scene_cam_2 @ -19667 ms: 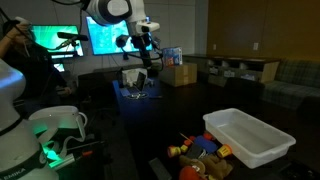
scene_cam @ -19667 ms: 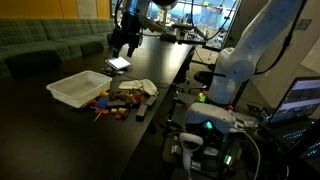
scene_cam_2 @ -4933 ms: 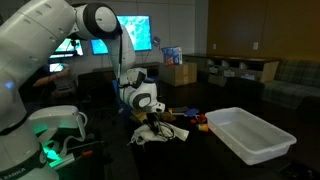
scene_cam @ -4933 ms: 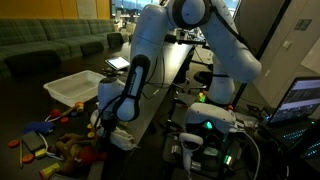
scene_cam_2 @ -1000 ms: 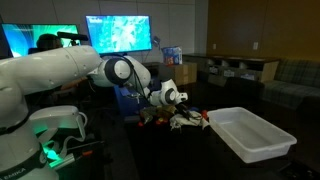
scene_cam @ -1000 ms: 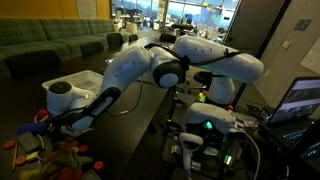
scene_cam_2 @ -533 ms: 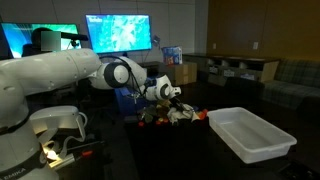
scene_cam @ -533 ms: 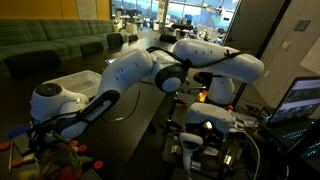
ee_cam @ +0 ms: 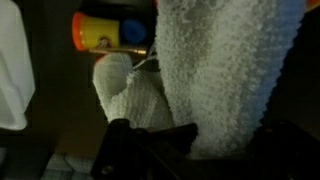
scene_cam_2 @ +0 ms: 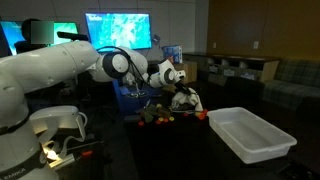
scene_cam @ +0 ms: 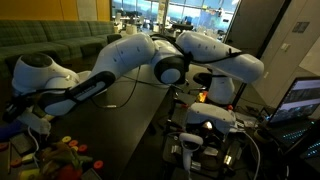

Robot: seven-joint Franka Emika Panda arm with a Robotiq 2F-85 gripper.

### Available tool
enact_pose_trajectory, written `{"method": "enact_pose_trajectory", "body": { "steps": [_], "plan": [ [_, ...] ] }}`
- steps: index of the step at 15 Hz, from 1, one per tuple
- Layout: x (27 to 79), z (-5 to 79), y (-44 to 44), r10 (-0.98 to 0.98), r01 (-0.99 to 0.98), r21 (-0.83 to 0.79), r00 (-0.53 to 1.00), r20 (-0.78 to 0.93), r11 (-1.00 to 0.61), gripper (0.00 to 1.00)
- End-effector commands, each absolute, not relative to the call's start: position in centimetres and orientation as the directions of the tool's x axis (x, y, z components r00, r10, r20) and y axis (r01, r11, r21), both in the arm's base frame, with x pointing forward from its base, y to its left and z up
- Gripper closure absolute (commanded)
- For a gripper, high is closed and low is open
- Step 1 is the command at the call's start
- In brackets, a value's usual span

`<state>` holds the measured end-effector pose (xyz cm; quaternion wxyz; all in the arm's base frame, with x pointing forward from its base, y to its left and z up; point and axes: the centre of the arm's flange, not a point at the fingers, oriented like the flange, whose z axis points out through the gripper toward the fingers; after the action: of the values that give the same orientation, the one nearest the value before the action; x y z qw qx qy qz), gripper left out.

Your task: Use the towel to sweep the things on the table to the left and then put the towel in the white bin

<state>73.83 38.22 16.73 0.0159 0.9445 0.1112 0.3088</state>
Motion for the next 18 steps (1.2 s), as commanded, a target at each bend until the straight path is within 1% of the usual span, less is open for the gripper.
{"method": "enact_pose_trajectory", "body": {
  "steps": [1, 4, 8, 11, 12, 13, 14, 17, 18],
  "plan": [
    [76.7, 23.1, 33.5, 0.14, 0.114, 0.083, 0.746, 0.651, -0.99, 1.0],
    [80.8, 26.3, 26.8, 0.07, 0.032, 0.068, 0.725, 0.686, -0.997, 1.0],
    [85.8, 26.6, 16.8, -0.019, -0.096, 0.071, 0.716, 0.698, -0.993, 1.0],
    [88.1, 25.6, 10.5, -0.063, -0.178, 0.093, 0.715, 0.697, -0.98, 1.0],
    [88.7, 25.3, 8.6, -0.075, -0.196, 0.098, 0.718, 0.692, -0.976, 0.75],
    [89.4, 24.3, 7.3, -0.083, -0.22, 0.111, 0.717, 0.692, -0.969, 0.74],
    [89.7, 23.7, 6.0, -0.091, -0.23, 0.115, 0.724, 0.684, -0.966, 0.69],
    [89.6, 23.3, 3.9, -0.109, -0.24, 0.111, 0.745, 0.659, -0.964, 0.44],
    [89.3, 23.1, 3.8, -0.109, -0.242, 0.115, 0.746, 0.657, -0.963, 0.37]
  ]
}}
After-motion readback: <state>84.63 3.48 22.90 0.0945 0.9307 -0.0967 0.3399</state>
